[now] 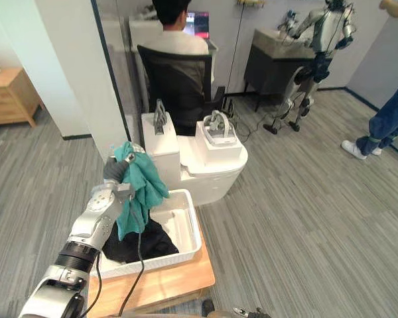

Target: Tidy the bed and pick cloth on bed and put in laundry

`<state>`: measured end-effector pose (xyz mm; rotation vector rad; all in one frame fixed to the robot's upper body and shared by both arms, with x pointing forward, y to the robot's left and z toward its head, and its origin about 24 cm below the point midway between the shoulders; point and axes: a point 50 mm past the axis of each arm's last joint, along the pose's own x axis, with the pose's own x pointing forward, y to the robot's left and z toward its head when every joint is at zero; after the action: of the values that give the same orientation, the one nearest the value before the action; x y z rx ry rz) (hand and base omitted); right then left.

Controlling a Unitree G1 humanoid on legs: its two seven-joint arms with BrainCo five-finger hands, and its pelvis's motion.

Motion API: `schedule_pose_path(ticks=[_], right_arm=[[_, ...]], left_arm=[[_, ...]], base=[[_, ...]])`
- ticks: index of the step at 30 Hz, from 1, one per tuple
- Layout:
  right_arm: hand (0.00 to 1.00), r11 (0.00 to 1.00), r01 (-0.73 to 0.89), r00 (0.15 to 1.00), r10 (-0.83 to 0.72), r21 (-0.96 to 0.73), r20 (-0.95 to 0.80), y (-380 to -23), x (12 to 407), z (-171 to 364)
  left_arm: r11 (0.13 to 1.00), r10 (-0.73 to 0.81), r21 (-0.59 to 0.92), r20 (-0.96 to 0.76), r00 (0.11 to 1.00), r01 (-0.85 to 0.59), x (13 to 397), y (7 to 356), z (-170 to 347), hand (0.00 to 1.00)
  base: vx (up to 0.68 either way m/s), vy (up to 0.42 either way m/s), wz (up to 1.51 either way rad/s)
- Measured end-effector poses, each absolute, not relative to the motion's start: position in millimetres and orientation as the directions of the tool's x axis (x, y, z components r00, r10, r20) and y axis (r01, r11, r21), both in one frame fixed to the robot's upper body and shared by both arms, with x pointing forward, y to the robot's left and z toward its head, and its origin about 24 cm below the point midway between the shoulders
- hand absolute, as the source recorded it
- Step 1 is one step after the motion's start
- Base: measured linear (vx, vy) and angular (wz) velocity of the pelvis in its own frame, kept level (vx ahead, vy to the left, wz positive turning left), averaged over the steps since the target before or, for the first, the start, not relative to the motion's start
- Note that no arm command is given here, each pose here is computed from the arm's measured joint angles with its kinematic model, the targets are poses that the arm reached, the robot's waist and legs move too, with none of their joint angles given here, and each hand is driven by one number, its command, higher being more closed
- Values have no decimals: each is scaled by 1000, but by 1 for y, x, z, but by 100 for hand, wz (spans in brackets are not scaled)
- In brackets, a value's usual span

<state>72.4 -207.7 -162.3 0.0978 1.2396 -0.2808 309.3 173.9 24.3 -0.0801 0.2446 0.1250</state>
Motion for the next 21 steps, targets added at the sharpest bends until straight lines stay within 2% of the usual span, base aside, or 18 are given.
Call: schedule_pose_path(ticks=[4,9,10,13,21], right_arm=[[0,959,267,307,-176,-93,-935,-211,77,-161],[0,953,289,334,-185,-87,-924,-211,87,-160],[0,953,289,337,-186,-87,-923,-210,87,-159],[0,953,290,337,-190,-91,-922,-211,91,-159],[0,955,278,339,-203,-109,-919,-215,93,-159]], left_arm=[[995,87,-3,-385,919,-96,279,165,-19,100],[983,184,126,-550,815,-137,243,173,-67,100],[977,214,151,-590,779,-153,236,180,-77,0],[962,274,187,-647,711,-200,220,195,-94,0],[935,349,189,-636,688,-299,205,203,-106,0]], base=[[0,-16,6],[-53,-37,4],[-47,-55,9],[-32,-66,9],[-18,-27,-1]])
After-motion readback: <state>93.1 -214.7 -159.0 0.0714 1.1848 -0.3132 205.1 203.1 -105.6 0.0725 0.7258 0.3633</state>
